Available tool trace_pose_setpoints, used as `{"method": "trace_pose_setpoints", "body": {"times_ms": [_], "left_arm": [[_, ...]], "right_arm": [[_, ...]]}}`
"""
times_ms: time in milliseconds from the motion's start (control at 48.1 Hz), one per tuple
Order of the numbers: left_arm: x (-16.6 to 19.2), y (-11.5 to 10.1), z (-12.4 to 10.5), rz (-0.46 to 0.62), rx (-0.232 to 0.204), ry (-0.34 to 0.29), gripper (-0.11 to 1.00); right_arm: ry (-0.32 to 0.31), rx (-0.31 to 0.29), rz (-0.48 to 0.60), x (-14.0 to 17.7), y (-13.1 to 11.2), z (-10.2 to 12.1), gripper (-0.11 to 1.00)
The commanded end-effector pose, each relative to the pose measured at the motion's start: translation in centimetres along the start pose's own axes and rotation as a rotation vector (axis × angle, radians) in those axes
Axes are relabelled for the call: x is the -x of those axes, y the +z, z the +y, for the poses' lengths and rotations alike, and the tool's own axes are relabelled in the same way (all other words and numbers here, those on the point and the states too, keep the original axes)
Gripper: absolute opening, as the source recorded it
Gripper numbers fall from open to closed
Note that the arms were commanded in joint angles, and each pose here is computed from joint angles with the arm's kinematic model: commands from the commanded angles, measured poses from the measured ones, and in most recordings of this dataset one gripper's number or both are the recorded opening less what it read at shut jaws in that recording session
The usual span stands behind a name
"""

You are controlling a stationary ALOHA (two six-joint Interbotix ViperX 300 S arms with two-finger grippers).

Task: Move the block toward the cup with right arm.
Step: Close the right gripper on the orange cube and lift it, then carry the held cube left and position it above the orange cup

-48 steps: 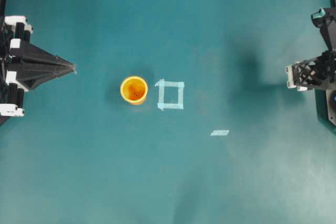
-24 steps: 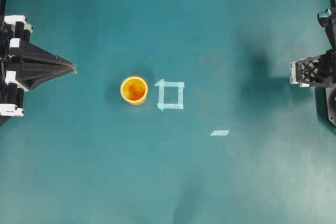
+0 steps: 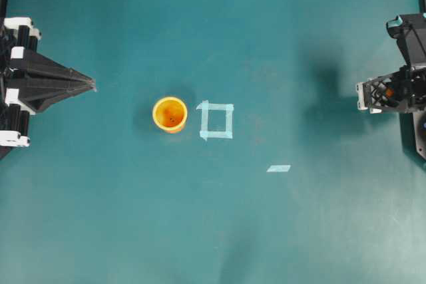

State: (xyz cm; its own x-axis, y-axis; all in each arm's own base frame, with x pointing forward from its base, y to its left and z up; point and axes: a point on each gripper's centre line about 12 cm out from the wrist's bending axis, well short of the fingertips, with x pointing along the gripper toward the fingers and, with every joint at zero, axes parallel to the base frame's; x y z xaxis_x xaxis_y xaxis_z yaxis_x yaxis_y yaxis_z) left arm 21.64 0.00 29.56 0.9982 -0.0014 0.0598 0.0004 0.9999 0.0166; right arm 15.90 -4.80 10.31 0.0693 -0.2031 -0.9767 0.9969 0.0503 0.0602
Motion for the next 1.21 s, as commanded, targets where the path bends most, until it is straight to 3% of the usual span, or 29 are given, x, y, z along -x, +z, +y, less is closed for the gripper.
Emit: {"method": "trace_pose_setpoints", "body": {"times_ms": [0, 125, 229, 312, 478, 748, 977, 1185], "left_arm": [[-0.3, 1.1, 0.0, -0.034, -0.005, 0.002, 0.0], [-0.3, 1.1, 0.0, -0.034, -0.003, 0.0, 0.0], [-0.3, 1.1, 0.0, -0.034, -0.003, 0.002, 0.0], [-0.3, 1.2, 0.0, -0.035, -0.003, 0.002, 0.0], [-0.3, 1.2, 0.0, -0.035, -0.005, 0.002, 0.0], [-0.3, 1.2, 0.0, -0.032, -0.005, 0.002, 0.0], [-0.4, 1.1, 0.0, -0.032, -0.005, 0.0, 0.0], [-0.3, 1.2, 0.0, -0.032, -0.005, 0.0, 0.0]], "right_arm": [[0.007, -0.004, -0.016, 0.2, 0.5, 0.2, 0.62], [0.009, 0.002, -0.029, 0.3, 0.8, 0.3, 0.59], [0.037, 0.004, -0.038, 0.6, 1.0, 0.8, 0.5], [0.088, 0.005, -0.048, 1.5, 1.3, 1.7, 0.38], [0.204, 0.042, -0.101, 3.5, 2.4, 3.7, 0.39], [0.365, 0.331, -0.258, 6.8, 4.2, 6.9, 0.39], [0.491, 0.63, -0.383, 9.5, 4.8, 9.8, 0.39], [0.593, 0.829, -0.521, 12.5, 5.6, 12.7, 0.39]]}}
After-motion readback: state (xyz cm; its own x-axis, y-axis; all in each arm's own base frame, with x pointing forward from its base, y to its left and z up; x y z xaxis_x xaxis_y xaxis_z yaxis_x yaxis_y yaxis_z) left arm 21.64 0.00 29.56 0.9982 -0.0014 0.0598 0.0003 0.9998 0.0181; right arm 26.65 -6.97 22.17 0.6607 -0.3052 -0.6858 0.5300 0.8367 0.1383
